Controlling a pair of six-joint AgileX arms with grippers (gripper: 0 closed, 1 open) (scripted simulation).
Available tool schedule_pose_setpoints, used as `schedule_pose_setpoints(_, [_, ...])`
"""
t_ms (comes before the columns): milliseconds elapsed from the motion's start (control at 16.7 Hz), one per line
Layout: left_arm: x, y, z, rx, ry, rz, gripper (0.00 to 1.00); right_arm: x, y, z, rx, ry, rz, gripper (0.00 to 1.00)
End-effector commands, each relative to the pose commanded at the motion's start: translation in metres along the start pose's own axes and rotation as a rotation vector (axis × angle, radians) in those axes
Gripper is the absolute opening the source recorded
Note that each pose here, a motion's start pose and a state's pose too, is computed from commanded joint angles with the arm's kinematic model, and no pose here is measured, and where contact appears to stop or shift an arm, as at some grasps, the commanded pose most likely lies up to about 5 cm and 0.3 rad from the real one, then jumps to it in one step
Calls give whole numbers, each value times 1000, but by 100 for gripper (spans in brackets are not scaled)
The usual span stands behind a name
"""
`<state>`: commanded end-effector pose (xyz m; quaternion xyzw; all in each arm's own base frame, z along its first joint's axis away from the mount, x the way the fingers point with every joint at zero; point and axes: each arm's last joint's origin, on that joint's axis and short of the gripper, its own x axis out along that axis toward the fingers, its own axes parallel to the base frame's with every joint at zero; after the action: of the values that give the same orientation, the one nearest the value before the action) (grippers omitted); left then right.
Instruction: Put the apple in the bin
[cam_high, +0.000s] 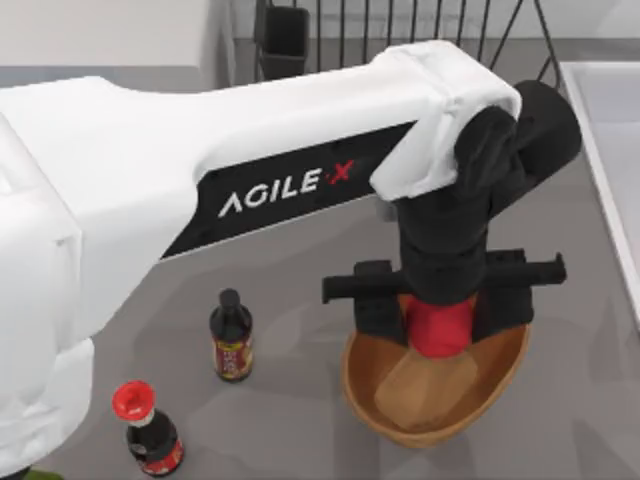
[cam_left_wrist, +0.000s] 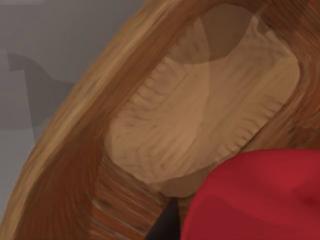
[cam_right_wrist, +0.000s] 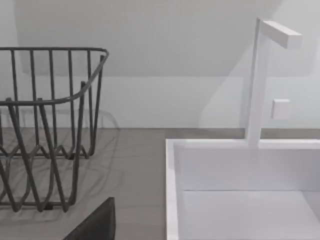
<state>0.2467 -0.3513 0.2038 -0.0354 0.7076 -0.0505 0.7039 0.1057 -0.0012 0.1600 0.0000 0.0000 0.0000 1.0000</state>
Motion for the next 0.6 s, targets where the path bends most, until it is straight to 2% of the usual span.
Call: schedule_pose_setpoints(600, [0, 0, 0, 0, 0, 0, 75, 0, 0, 0, 0, 0, 0, 100])
